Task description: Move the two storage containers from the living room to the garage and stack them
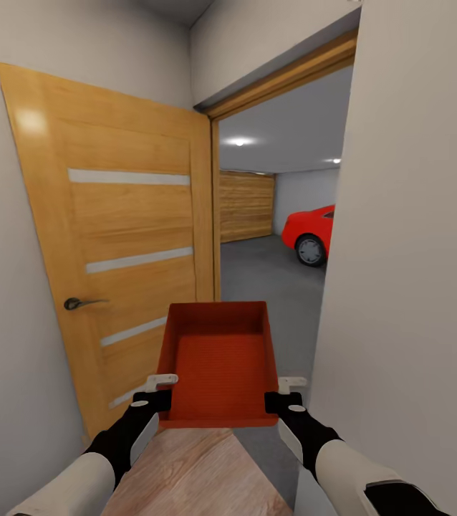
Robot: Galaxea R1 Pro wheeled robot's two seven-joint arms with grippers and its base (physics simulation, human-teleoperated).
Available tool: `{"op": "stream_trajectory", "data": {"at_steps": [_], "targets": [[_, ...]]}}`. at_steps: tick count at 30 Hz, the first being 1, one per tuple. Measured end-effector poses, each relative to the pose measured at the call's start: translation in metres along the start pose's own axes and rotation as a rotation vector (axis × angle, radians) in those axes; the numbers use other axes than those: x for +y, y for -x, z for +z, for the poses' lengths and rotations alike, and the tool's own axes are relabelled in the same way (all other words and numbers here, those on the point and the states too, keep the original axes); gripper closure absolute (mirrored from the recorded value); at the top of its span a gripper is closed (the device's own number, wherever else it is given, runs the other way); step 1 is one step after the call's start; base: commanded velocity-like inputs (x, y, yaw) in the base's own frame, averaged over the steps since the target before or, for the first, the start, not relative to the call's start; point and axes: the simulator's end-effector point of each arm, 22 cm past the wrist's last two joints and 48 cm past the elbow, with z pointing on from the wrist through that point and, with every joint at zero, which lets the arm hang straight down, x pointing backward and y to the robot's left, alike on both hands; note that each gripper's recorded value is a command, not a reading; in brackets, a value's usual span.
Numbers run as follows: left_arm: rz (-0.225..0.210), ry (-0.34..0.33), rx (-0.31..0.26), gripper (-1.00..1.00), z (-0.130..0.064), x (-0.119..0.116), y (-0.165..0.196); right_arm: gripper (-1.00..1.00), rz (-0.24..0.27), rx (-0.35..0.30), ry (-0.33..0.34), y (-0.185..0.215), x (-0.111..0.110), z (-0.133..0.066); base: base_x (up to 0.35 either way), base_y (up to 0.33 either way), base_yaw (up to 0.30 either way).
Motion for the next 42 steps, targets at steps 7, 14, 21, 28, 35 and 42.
{"op": "stream_trajectory", "data": {"at_steps": [7, 14, 21, 28, 35, 42], "targets": [[-0.001, 0.0, -0.004, 1.0, -0.0011, 0.0001, 0.002, 1.0, -0.001, -0.004, 0.0, 0.0023, 0.0001, -0.001, 0.103, 0.076, -0.24], [-0.002, 0.001, -0.007, 1.0, -0.0023, -0.0013, 0.0035, 1.0, 0.0, -0.007, 0.002, 0.0038, -0.0015, -0.0014, 0.102, 0.075, -0.152], [-0.001, 0.0, -0.007, 1.0, -0.0019, 0.0003, 0.0036, 1.0, 0.0, -0.007, 0.0, 0.0039, 0.0002, -0.0018, 0.102, 0.075, -0.002], [-0.001, 0.0, -0.007, 1.0, -0.002, 0.0003, 0.0036, 1.0, 0.0, -0.007, 0.0, 0.0036, 0.0002, -0.0019, 0.14, 0.132, 0.0], [-0.001, 0.0, -0.007, 1.0, -0.0021, 0.0002, 0.0037, 1.0, 0.0, -0.007, 0.001, 0.004, 0.0001, -0.0019, 0.16, 0.162, 0.0], [-0.002, 0.0, -0.007, 1.0, -0.0021, 0.0003, 0.0037, 1.0, -0.001, -0.007, 0.0, 0.0042, 0.0002, -0.0019, 0.161, 0.161, -0.049]]}}
